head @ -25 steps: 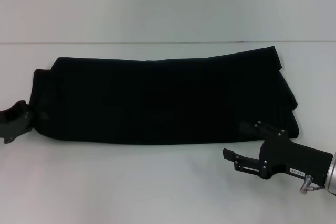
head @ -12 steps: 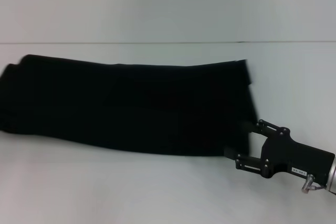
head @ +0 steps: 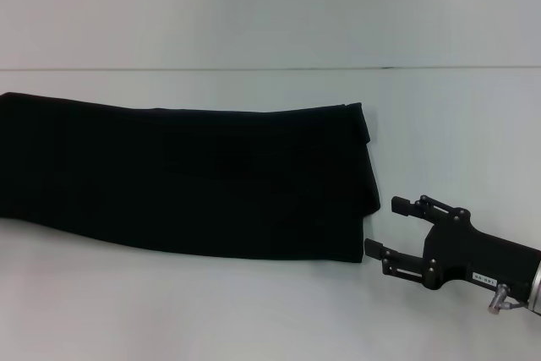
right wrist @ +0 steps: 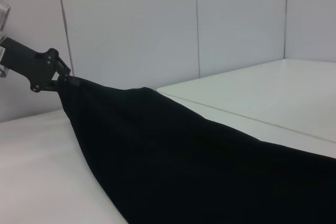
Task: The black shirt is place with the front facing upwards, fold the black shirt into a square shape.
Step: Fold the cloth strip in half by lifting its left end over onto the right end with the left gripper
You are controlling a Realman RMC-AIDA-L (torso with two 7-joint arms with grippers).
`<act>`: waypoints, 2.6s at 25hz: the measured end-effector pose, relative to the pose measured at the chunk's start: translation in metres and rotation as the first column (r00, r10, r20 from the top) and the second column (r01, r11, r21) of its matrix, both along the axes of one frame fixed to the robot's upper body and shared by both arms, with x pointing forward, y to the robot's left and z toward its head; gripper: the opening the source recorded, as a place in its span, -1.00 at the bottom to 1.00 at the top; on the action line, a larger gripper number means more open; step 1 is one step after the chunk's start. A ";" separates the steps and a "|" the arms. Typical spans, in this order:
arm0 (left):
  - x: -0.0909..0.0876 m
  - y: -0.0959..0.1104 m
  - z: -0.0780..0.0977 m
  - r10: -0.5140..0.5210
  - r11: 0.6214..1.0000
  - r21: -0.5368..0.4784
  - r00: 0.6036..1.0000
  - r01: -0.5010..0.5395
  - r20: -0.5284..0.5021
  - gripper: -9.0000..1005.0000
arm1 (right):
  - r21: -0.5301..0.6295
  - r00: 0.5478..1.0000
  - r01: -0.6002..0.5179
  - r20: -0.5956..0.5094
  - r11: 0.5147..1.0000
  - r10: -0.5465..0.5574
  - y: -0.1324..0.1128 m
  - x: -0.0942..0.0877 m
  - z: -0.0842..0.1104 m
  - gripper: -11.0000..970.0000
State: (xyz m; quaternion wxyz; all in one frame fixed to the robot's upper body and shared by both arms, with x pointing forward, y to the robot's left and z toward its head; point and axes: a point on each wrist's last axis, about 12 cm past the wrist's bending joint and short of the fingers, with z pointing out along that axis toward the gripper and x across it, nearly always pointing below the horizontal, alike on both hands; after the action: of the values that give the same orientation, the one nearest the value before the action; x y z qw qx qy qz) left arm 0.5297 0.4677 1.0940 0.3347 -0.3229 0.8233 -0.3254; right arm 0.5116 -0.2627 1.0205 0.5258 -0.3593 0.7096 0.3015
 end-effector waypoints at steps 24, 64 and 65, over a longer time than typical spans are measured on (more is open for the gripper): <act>0.122 -0.250 0.068 -0.572 0.774 -0.076 0.745 0.629 0.343 -0.78 | 0.014 0.998 0.060 -0.021 0.998 -0.060 -0.010 -0.005 -0.003 0.77; 0.039 -0.309 -0.023 -0.696 0.610 -0.204 0.641 0.766 0.323 -0.70 | -0.032 0.955 0.298 0.010 0.954 -0.298 0.035 0.097 0.029 0.77; 0.039 -0.308 -0.025 -0.695 0.617 -0.202 0.647 0.761 0.315 -0.70 | -0.025 0.952 0.307 0.010 0.951 -0.307 0.034 0.097 0.029 0.77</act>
State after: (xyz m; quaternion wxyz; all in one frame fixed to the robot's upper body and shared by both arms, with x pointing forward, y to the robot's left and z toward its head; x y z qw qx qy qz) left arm 0.5687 0.1593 1.0693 0.1995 0.0271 0.7803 -0.5921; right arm 0.6090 -0.2291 1.0500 0.5634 -0.2526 0.7592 0.2058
